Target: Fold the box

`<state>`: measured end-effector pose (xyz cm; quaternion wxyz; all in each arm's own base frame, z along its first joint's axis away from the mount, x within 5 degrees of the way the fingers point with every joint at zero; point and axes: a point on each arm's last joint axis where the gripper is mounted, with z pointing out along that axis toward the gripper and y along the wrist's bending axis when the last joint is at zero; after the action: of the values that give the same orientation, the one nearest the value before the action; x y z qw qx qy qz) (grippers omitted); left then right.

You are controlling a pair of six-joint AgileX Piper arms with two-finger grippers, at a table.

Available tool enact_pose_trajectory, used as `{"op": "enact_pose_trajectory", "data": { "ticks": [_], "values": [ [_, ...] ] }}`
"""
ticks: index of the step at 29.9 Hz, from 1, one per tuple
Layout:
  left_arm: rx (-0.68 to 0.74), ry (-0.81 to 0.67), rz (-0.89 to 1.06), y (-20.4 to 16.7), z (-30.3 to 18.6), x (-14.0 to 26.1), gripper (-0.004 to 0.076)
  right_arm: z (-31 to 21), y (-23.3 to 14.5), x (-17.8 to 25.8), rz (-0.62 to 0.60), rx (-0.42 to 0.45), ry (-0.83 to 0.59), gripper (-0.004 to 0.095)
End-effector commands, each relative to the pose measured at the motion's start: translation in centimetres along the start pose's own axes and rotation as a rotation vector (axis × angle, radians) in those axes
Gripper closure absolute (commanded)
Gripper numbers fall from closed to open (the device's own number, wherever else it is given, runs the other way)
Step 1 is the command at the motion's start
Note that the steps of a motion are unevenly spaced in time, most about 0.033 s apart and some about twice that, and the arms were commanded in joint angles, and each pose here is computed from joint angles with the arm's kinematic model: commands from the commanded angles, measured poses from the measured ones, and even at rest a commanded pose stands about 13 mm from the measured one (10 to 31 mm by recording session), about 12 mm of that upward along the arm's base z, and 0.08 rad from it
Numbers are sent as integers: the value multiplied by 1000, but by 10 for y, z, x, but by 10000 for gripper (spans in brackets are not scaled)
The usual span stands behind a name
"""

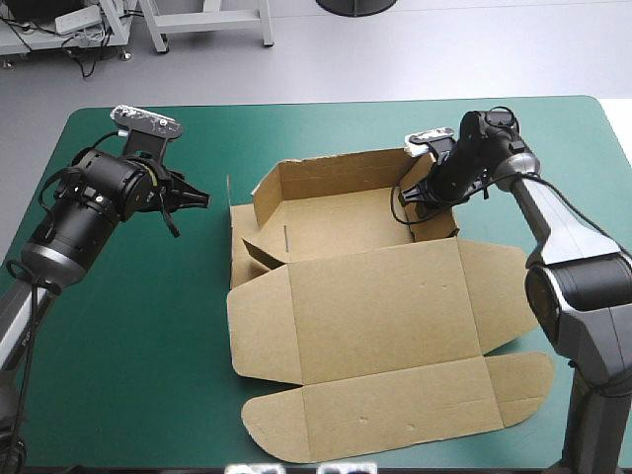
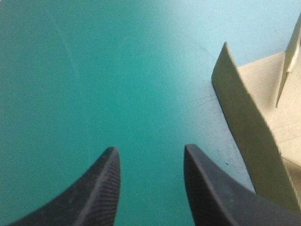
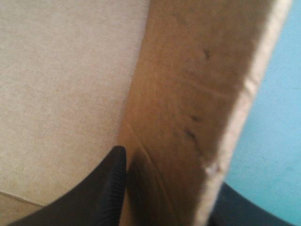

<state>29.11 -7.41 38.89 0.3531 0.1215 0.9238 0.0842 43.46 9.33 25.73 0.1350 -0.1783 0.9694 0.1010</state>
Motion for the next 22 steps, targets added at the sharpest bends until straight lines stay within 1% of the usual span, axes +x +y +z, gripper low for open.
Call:
{"op": "enact_pose_trajectory", "data": {
  "ticks": [1, 2, 3, 10, 13, 15, 18, 22],
  "values": [
    [-19, -106, -4, 8, -21, -9, 413, -23, 7, -6, -6, -36, -93, 776],
    [-19, -106, -4, 8, -21, -9, 413, -23, 7, -7, -6, -34, -101, 864],
    [-20, -108, -3, 8, -21, -9, 413, -23, 7, -8, -3, -31, -112, 926],
    [-18, -120, -4, 8, -21, -10, 414, -29, 8, -12, 12, -28, -161, 915],
    [-15, -137, -4, 8, -22, -11, 414, -41, 12, -14, 20, -44, -212, 915],
    [-14, -161, -2, 7, -22, -14, 414, -58, 15, -15, 15, -39, -270, 921],
    [-18, -212, -5, 8, -23, -18, 425, -93, 17, -17, -8, -8, -359, 921],
    [-43, -291, -39, 11, -25, -25, 486, -145, 12, -10, -4, 16, -453, 921]
  ]
}}
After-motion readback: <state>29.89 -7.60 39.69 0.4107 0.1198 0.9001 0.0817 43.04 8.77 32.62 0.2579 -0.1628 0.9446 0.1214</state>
